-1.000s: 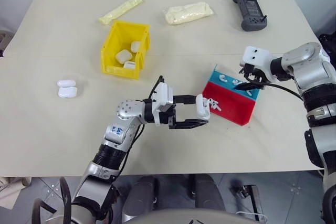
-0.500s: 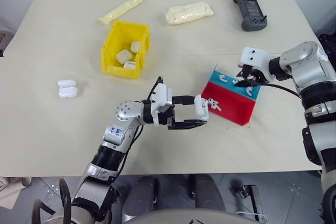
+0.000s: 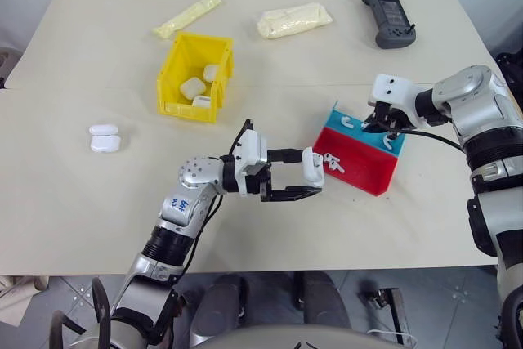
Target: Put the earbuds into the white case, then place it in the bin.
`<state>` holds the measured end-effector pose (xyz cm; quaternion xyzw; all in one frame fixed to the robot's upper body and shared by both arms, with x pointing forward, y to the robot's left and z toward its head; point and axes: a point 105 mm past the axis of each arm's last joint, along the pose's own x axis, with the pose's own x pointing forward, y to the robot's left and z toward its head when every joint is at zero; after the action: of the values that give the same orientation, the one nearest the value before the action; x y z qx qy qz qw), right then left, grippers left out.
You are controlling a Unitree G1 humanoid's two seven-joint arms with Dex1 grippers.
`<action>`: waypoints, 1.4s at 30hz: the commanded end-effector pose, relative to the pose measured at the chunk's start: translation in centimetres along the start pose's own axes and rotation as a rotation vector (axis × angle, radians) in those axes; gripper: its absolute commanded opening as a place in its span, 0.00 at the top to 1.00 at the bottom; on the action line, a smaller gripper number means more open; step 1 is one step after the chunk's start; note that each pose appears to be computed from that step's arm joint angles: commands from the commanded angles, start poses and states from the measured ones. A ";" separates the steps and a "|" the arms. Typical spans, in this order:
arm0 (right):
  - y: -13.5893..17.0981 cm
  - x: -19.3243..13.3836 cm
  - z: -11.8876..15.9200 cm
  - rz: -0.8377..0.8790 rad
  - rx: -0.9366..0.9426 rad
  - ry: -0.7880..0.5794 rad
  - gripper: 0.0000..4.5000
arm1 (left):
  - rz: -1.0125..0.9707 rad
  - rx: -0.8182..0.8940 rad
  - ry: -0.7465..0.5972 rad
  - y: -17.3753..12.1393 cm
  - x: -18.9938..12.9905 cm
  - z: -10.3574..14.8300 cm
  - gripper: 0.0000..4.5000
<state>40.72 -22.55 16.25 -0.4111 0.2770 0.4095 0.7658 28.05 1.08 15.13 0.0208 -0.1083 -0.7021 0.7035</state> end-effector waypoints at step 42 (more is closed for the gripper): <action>17.9 -8.7 10.5 0.319 0.756 -1.173 0.89 | -0.066 0.018 -0.023 0.4 0.0 1.3 0.38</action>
<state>22.62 -11.72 20.29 0.2163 0.0146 0.5354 0.8163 28.55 1.45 15.35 0.0208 -0.0976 -0.7197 0.6871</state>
